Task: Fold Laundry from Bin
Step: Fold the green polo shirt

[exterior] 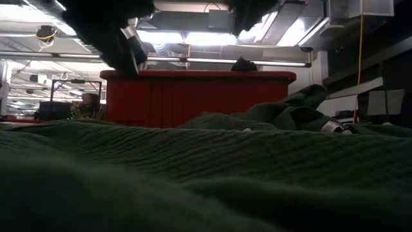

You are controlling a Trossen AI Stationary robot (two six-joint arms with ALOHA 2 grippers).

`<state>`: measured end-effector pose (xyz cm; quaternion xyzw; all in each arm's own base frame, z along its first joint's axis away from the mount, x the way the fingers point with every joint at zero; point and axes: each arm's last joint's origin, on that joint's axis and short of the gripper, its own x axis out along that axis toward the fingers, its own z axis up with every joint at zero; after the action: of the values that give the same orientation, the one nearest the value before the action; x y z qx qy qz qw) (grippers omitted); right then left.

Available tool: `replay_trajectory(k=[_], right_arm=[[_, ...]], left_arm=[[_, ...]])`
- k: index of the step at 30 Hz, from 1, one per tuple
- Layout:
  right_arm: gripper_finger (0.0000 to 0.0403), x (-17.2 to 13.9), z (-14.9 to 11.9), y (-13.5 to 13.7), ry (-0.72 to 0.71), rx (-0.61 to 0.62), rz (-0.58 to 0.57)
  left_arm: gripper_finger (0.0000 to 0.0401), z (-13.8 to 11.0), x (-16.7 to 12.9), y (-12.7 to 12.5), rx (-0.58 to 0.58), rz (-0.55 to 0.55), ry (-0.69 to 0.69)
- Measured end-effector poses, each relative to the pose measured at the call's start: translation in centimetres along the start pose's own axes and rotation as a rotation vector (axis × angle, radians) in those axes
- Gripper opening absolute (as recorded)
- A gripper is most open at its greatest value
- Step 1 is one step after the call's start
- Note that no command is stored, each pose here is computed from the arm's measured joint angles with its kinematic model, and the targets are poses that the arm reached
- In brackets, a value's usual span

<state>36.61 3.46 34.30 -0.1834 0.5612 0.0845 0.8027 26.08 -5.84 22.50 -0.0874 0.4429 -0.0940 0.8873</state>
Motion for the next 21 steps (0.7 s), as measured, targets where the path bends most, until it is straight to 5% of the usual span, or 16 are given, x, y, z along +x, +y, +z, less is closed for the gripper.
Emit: replay_trajectory(k=[4,12,21], right_arm=[[0.0172,2.1,-1.8,-2.5,0.085,0.078,-0.003],[0.0172,6.1,-2.5,-2.4,0.120,0.150,-0.174],[0.0172,9.8,-3.5,-2.1,0.075,0.237,-0.182]], left_arm=[[0.0167,-0.4,-4.1,2.6,-0.031,0.072,-0.017],[0.0167,-3.3,-10.3,4.8,-0.065,0.171,-0.067],[0.0167,-6.9,-12.5,5.7,-0.127,0.236,-0.134]])
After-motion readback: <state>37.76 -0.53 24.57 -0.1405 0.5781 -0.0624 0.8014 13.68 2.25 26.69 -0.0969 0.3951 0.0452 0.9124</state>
